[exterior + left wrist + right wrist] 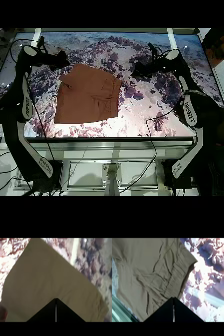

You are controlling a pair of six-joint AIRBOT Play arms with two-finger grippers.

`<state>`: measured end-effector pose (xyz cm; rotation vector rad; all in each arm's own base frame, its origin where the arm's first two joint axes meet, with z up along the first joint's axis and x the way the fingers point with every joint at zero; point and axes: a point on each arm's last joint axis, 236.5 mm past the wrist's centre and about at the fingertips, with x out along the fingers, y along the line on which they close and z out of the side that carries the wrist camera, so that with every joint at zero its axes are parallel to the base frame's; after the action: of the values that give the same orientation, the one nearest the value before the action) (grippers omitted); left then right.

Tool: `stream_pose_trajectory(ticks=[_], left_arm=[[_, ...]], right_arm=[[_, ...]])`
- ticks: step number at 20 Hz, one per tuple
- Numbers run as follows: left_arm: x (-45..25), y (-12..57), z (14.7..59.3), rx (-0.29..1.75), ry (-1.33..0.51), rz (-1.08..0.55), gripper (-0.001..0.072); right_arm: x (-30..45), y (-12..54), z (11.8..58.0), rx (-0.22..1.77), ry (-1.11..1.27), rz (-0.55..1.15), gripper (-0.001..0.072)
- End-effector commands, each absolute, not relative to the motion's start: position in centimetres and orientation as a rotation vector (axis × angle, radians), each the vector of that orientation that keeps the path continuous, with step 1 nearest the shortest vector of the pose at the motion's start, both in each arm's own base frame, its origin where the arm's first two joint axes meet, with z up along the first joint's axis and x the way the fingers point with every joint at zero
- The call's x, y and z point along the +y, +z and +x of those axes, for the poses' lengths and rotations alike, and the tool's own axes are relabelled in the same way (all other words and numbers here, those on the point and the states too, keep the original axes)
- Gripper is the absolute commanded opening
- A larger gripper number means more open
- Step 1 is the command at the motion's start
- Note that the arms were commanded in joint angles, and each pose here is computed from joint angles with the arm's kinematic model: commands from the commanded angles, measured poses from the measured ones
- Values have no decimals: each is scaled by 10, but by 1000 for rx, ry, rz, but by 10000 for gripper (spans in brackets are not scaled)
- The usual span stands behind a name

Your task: Fold the clothes and pants, and hang the long-sleeved shirts on hangers.

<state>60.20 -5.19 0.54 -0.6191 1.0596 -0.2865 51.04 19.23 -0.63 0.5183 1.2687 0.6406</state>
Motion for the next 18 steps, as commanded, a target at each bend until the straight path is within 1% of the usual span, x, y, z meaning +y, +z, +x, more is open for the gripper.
stream_pose_trajectory(ticks=[1, 2, 5, 7, 9, 10, 11, 13, 14, 15, 16, 17, 18], left_arm=[[-34, -7, 537, 1278, -329, -483, 6], [-26, -10, 519, 1327, -304, -464, 6], [-1, -14, 473, 1340, -219, -496, 5], [16, -28, 421, 1400, -150, -525, 5], [26, -43, 369, 1421, -92, -585, 6], [30, -52, 344, 1417, -54, -612, 6], [33, -59, 323, 1411, -17, -645, 7], [31, -71, 282, 1417, 26, -701, 7], [27, -77, 267, 1433, 36, -720, 7], [22, -83, 255, 1453, 40, -731, 32], [16, -88, 244, 1481, 35, -740, 312], [13, -91, 238, 1501, 33, -750, 617], [12, -92, 237, 1505, 32, -752, 630]], right_arm=[[209, -23, 471, 1373, 700, 515, 5], [214, -30, 455, 1402, 704, 522, 5], [232, -46, 395, 1473, 714, 622, 5], [235, -52, 356, 1498, 713, 689, 5], [236, -56, 327, 1504, 676, 787, 6], [235, -58, 311, 1528, 670, 805, 6], [233, -62, 298, 1553, 662, 806, 7], [230, -69, 289, 1575, 648, 799, 17], [228, -72, 291, 1576, 621, 802, 126], [227, -74, 295, 1572, 592, 818, 361], [227, -75, 295, 1576, 579, 826, 578], [226, -77, 294, 1581, 577, 818, 632], [226, -76, 291, 1592, 585, 817, 631]])
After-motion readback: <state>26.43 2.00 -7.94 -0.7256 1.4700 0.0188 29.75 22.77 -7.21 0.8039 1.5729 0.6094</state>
